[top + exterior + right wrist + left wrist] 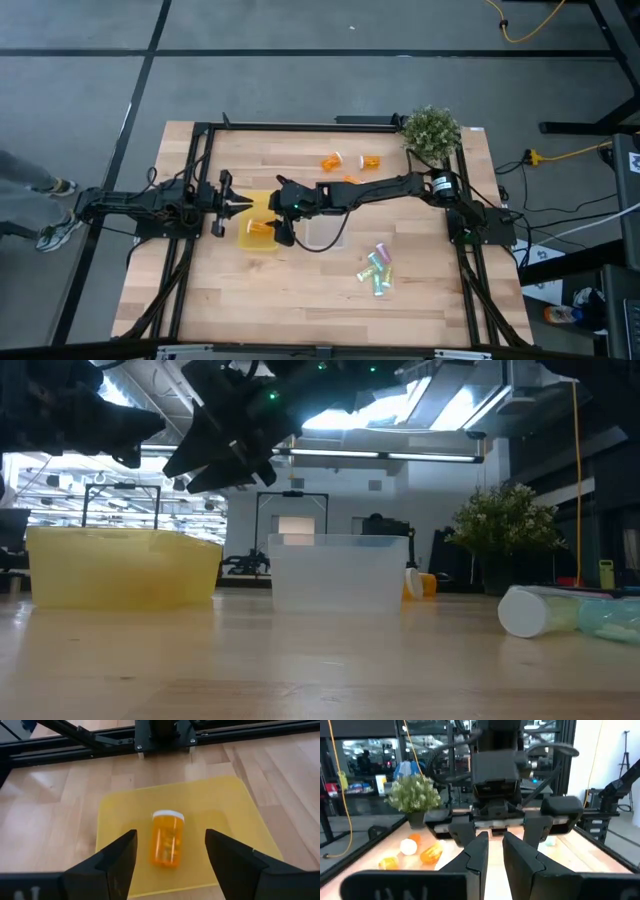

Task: Pick and place medicine bottles into bin by pill shape (circle, oval)
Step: Put the pink pill bottle into the transparent bin

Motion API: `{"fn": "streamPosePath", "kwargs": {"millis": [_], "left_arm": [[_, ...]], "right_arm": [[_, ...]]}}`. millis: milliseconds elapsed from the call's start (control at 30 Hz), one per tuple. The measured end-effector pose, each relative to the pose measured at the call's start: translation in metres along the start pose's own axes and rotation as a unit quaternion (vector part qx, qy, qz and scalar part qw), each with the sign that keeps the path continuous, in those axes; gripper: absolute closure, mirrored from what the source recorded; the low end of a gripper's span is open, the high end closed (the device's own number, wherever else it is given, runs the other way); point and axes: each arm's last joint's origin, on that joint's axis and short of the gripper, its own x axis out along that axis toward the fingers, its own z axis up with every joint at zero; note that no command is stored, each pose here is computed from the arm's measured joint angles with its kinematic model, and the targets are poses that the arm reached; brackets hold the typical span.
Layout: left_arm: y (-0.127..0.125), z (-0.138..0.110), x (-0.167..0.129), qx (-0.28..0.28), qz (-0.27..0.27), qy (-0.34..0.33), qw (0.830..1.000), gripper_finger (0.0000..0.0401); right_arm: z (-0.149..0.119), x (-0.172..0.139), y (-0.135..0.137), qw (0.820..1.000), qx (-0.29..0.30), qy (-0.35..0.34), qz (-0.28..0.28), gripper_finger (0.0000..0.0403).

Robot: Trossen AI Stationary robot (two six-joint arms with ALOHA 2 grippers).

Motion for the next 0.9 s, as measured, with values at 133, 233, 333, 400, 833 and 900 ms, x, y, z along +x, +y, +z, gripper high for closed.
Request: {"fn": "streamPosePath", "kwargs": {"millis": [133,233,333,400,833,900], "left_arm": [[0.001,-0.008,-0.002,-0.017,0.011,0.075,0.997,0.0351],[0.001,-0.005,-0.004,-0.041,0.015,0.11,0.993,0.0351],[0.001,-0.006,-0.007,-0.07,0.022,0.146,0.986,0.0351],[0.001,-0.008,-0.009,-0.096,0.028,0.171,0.98,0.0351],[0.0,-0.018,-0.006,-0.198,0.044,0.233,0.951,0.0351],[0.0,-0.02,-0.005,-0.198,0.048,0.25,0.947,0.0351]], "right_arm": [[0.0,-0.003,0.0,1.0,0.0,0.009,-0.001,0.0165],[0.005,-0.013,-0.002,1.0,0.019,0.018,-0.005,0.0165],[0.015,-0.035,-0.004,0.998,0.052,0.029,-0.013,0.0165],[0.019,-0.05,-0.008,0.996,0.069,0.044,-0.027,0.0168],[0.005,-0.189,-0.005,0.934,0.139,0.288,-0.157,0.0191],[-0.001,-0.207,0.001,0.915,0.155,0.327,-0.176,0.0191]]}}
